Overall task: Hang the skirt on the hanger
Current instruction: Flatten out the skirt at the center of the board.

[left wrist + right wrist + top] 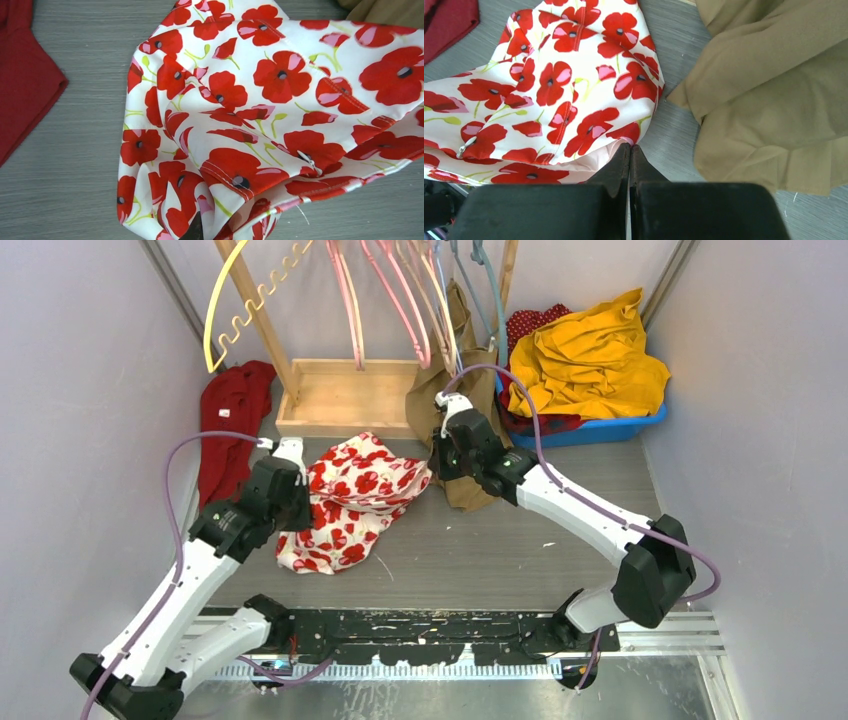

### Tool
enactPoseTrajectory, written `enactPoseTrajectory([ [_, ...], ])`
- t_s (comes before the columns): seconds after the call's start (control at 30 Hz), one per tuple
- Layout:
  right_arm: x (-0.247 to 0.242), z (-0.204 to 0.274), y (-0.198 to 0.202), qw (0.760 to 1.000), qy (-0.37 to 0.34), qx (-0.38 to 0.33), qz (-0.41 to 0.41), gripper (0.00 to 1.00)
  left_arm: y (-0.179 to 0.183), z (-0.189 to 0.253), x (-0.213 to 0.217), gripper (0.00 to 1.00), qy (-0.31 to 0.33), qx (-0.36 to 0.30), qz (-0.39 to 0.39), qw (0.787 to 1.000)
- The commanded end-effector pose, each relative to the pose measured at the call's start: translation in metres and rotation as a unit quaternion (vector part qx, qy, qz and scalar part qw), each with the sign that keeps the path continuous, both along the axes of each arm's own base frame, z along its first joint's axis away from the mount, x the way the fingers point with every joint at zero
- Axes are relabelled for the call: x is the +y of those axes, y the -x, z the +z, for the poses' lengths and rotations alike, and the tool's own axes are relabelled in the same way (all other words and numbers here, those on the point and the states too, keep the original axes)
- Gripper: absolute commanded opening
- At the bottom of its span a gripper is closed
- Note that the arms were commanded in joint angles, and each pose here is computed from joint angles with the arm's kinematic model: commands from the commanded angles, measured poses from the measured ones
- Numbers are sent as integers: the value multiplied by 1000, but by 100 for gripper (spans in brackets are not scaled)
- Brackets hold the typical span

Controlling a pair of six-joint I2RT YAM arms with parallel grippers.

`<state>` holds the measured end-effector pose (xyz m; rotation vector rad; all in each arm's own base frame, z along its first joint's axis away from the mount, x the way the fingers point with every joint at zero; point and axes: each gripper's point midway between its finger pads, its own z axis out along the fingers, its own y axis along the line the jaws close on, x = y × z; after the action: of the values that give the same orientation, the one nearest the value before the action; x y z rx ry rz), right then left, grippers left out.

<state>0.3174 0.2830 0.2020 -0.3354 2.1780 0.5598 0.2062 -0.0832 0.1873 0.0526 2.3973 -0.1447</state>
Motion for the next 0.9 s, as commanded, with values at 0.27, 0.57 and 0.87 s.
enactPoseTrajectory([
  [0.27,57,98,-63,993,-78,-83,-3,1,-51,78,15,0,-32,-67,66,995],
  [0.57,106,183,-97,979,-154,-133,24,1,-94,204,73,0,-34,-208,122,970],
  [0.87,60,132,-53,982,-146,-120,4,1,-49,187,49,0,37,-217,65,973],
])
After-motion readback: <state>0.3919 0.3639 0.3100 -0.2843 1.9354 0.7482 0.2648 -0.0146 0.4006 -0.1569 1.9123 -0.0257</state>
